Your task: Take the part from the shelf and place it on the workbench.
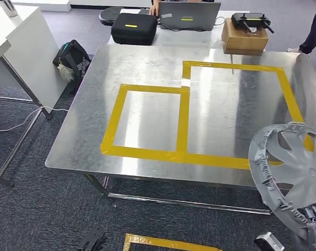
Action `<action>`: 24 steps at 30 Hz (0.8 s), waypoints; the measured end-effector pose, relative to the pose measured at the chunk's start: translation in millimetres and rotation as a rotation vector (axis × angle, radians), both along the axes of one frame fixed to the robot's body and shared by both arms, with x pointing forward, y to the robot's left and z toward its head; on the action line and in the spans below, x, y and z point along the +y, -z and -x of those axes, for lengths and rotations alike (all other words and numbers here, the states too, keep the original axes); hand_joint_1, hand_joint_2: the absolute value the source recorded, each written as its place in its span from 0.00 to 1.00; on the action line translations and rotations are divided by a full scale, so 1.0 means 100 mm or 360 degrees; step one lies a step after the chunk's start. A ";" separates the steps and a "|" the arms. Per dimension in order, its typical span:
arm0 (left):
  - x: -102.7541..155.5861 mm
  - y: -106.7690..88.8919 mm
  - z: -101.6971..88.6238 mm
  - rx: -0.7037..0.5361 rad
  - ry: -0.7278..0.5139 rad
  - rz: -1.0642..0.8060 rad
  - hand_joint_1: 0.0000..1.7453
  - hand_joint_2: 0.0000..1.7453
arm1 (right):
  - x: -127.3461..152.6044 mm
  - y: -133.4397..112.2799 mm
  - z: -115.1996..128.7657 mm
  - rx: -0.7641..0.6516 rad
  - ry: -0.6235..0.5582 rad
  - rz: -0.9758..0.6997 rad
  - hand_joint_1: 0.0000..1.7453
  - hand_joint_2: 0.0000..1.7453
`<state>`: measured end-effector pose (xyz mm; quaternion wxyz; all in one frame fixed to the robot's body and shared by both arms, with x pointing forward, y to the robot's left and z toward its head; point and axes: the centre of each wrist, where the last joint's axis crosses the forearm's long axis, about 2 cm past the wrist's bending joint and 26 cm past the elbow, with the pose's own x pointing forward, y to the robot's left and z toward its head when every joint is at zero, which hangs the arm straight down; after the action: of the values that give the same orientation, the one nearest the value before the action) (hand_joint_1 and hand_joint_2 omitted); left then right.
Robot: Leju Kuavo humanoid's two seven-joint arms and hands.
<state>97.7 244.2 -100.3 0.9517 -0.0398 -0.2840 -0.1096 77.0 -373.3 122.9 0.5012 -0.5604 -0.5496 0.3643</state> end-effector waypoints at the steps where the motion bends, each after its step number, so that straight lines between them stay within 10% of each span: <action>1: 0.00 0.00 0.00 0.0000 0.0003 -0.0001 0.00 1.00 | -0.04 0.00 -0.01 0.0018 0.0005 -0.0003 1.00 1.00; 24: 0.00 0.00 0.00 0.0001 0.0009 0.0001 0.00 1.00 | -0.71 0.02 -0.08 0.0196 0.0294 -0.0016 1.00 1.00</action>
<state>98.0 244.5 -100.2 0.9515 -0.0409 -0.2835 -0.1123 85.5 -444.3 121.1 0.5682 -0.5827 -0.4656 0.3475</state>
